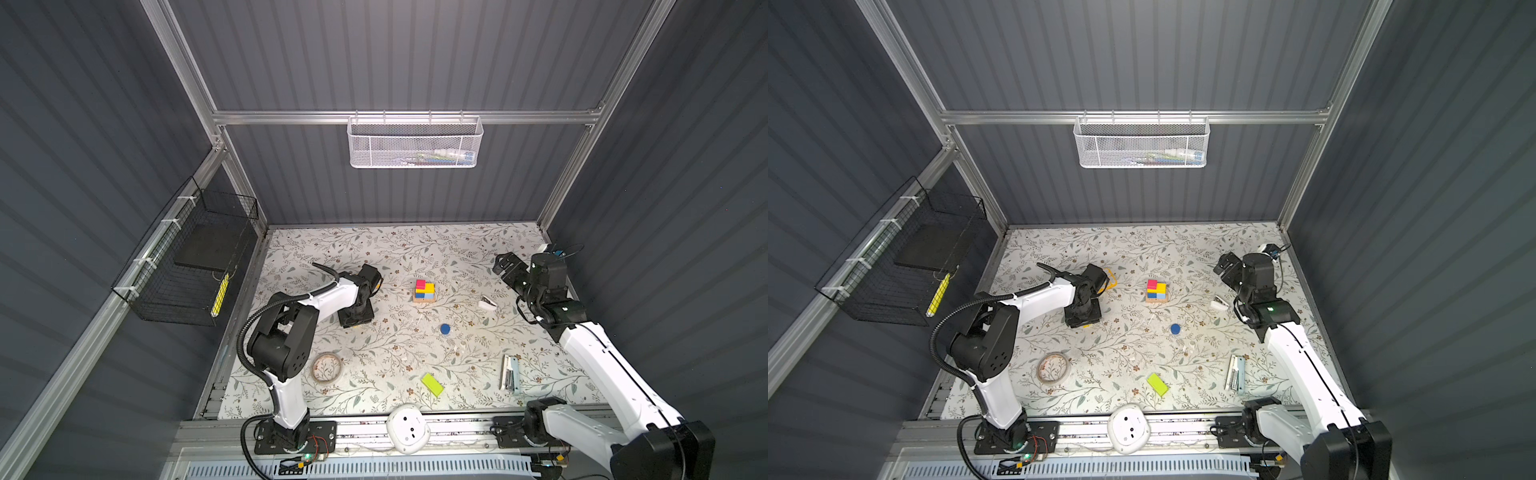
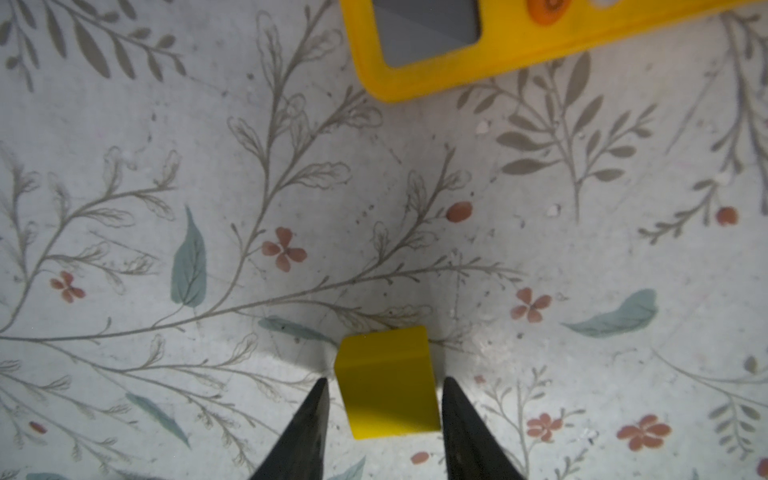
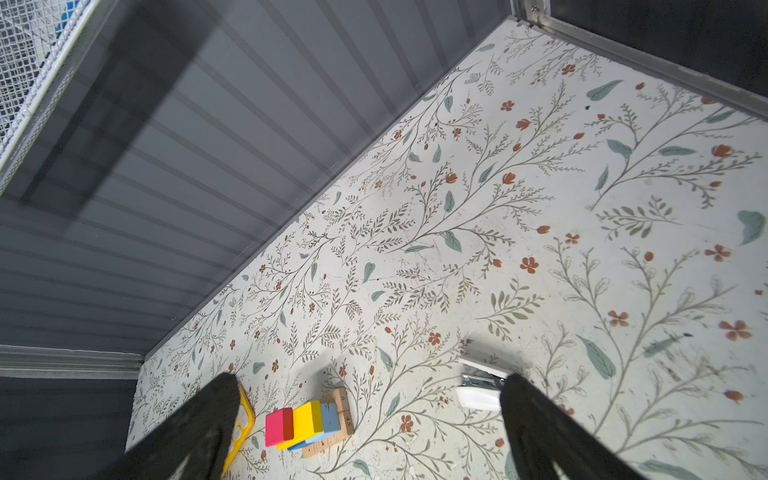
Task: Build the wood block tower
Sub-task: 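Lower the open left gripper over the small yellow cube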
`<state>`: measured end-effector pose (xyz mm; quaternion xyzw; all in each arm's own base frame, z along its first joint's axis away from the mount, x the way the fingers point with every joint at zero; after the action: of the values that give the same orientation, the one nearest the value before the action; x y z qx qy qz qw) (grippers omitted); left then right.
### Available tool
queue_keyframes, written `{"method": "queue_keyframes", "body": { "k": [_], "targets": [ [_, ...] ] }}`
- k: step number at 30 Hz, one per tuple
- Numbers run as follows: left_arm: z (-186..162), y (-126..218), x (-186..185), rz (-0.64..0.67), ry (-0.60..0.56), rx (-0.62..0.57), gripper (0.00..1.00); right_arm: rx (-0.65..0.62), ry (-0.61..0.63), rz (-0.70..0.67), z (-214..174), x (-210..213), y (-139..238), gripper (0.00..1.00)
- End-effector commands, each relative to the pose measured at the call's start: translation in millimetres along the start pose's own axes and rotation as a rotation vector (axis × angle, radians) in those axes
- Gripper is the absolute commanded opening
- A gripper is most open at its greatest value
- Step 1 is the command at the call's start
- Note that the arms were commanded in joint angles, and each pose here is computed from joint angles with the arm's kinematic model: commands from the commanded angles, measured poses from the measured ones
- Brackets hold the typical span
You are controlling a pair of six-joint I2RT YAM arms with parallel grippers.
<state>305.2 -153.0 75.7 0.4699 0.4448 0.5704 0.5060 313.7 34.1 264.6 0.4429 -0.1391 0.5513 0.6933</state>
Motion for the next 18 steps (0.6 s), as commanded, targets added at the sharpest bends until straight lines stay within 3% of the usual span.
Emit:
{"method": "queue_keyframes", "body": {
  "k": [1, 18],
  "targets": [
    [1.1, -1.8, 3.7, 0.015, 0.017, 0.005, 0.46, -0.019, 0.003, 0.000, 6.0, 3.9, 0.9, 0.99],
    [9.7, 3.7, 2.4, 0.002, 0.051, -0.040, 0.45, -0.015, -0.001, 0.002, 5.6, 3.8, -0.2, 0.99]
  ]
}}
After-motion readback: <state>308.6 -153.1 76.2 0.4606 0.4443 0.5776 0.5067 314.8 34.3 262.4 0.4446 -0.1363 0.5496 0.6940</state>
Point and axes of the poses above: each gripper's point midway between its finger pads, its own y axis back along the fingers, its own x axis along the line the jaws close on, z = x × y, the point moved 5 cm from there along y, back along the fingers, and after that the axes turned 11 degrees about -y, right-handed, at the moved point
